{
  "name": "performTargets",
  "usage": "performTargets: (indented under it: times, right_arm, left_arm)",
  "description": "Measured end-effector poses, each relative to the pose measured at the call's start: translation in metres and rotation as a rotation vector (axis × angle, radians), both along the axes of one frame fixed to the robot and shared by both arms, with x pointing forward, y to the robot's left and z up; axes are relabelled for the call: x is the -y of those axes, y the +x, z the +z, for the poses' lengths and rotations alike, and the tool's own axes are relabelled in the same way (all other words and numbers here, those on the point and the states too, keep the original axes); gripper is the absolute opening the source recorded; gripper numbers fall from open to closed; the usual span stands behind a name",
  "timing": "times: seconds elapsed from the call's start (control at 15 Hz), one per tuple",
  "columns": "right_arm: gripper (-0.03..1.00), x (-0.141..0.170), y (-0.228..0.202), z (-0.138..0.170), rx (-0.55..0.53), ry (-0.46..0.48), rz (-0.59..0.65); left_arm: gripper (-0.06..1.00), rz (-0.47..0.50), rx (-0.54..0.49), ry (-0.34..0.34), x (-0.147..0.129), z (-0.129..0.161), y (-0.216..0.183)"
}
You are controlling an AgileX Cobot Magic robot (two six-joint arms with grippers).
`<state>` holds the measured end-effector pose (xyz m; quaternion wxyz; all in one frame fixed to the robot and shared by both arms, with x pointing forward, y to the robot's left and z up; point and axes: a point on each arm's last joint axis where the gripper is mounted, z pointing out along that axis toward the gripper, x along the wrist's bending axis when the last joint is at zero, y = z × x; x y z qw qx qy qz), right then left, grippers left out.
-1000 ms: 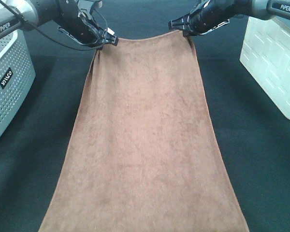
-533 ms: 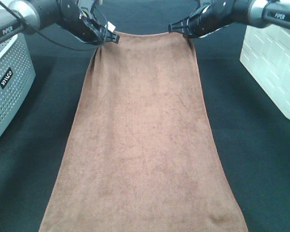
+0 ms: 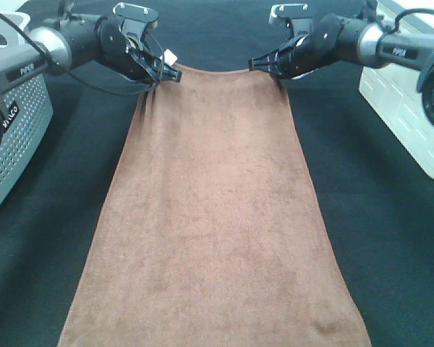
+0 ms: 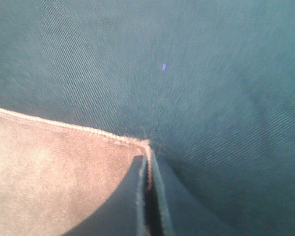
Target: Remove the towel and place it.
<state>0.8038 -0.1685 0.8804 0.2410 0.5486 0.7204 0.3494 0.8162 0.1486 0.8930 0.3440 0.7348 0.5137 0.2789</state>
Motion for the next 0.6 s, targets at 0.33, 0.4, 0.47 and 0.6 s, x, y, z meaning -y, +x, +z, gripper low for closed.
performTargets:
  times: [0.33, 0.4, 0.47, 0.6]
  right_arm:
    - [0.00, -0.002, 0.004, -0.017, -0.017, 0.015, -0.003]
    - [0.01, -0.002, 0.004, -0.023, -0.028, 0.016, -0.004]
    - [0.06, 0.000, 0.004, -0.027, -0.036, 0.019, -0.010]
    - [0.19, 0.006, 0.006, -0.028, -0.030, 0.032, -0.028]
  left_arm:
    - [0.01, 0.003, 0.011, -0.003, 0.000, -0.025, 0.002]
    - [0.01, 0.004, 0.024, -0.007, 0.001, -0.028, 0.003]
    - [0.01, 0.005, 0.030, -0.009, 0.001, -0.029, 0.004]
    - [0.03, 0.005, 0.036, -0.010, 0.001, -0.029, 0.004]
